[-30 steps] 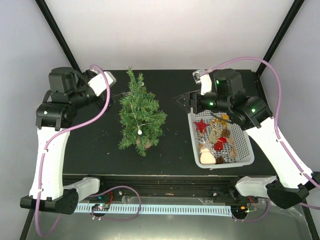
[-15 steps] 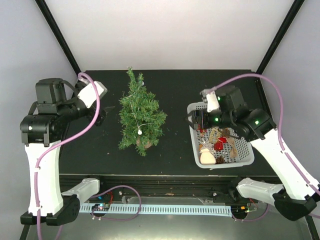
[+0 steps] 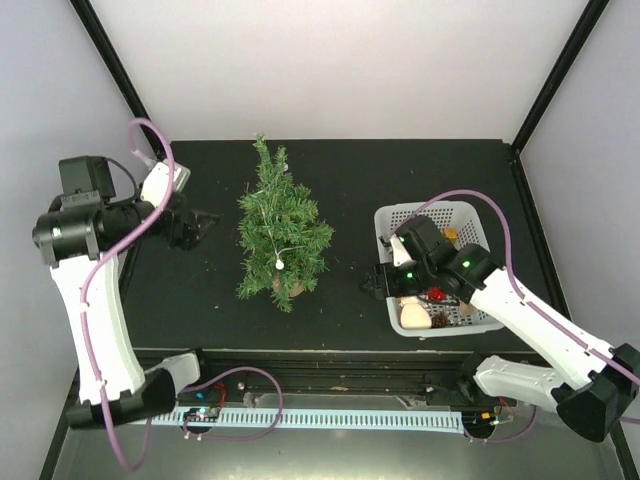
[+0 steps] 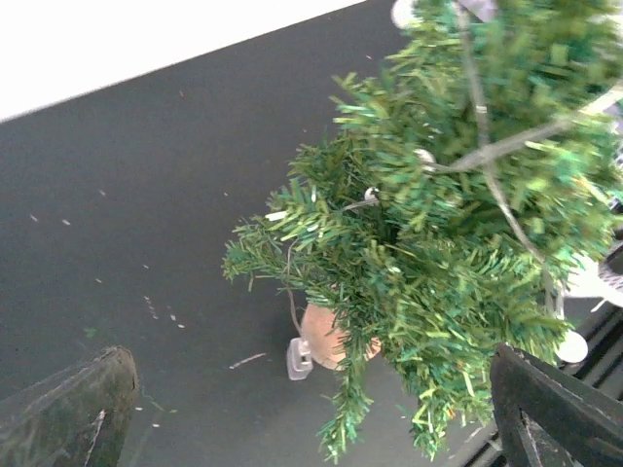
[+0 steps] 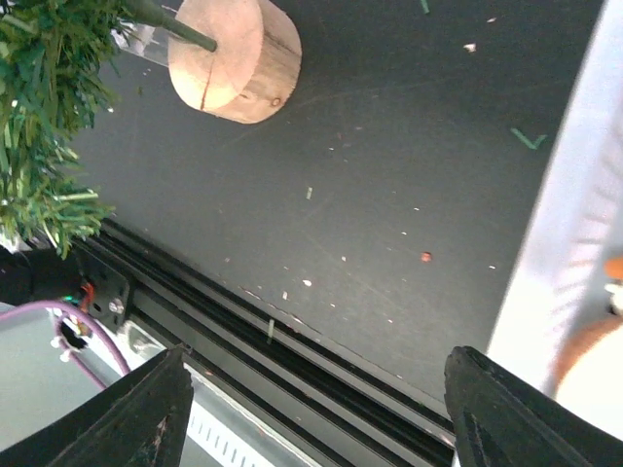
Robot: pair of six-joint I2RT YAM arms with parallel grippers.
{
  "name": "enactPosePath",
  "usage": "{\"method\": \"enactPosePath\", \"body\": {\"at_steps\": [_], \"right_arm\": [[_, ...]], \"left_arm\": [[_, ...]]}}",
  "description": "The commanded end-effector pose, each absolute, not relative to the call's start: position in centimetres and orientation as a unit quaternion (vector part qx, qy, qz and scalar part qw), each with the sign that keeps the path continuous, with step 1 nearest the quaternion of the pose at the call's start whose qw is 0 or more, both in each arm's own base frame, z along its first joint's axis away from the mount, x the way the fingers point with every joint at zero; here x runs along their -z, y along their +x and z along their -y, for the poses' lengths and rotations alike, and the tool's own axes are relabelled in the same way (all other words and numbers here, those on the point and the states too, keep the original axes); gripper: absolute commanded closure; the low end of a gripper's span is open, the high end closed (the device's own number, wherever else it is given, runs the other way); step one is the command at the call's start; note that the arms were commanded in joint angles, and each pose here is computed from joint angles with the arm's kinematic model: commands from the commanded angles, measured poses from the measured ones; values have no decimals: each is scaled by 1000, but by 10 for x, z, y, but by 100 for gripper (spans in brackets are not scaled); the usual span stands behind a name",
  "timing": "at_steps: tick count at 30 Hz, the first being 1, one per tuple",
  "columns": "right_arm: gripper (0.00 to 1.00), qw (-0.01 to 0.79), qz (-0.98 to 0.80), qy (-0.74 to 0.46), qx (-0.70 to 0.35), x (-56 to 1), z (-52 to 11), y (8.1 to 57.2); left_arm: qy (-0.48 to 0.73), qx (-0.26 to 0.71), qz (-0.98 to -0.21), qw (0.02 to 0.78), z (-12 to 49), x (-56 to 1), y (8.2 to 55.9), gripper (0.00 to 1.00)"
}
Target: Decorate the small christmas tree
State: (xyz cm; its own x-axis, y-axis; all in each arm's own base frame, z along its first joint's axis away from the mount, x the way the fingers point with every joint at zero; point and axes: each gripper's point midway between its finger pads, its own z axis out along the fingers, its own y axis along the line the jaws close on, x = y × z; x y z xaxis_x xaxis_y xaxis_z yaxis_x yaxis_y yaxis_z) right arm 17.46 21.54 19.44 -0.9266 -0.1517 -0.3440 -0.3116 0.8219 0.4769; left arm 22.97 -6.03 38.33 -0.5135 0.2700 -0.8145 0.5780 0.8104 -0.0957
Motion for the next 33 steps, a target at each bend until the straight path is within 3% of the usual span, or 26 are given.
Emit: {"method": "enactPosePath", "body": {"at_steps": [1,7,15,21,33], "right_arm": [[29,148,-924,-80,-342,-195,-247,187],[35,122,-910,-46,-394,-185,-278,202],[40,81,-928,-47,-361,-145,-309,235],[42,80,-933,17,-350,-115,-298,252],[44,60,-887,76,-451,-84,-328,259]], "left_arm": [[222,268,-846,404,64,-385,233,1],[196,240,-861,404,51,-360,227,1],[147,220,-877,402,41,-355,227,1],[127,214,-880,405,40,-355,221,1],[128,218,-885,391,35,-346,231,1]]}}
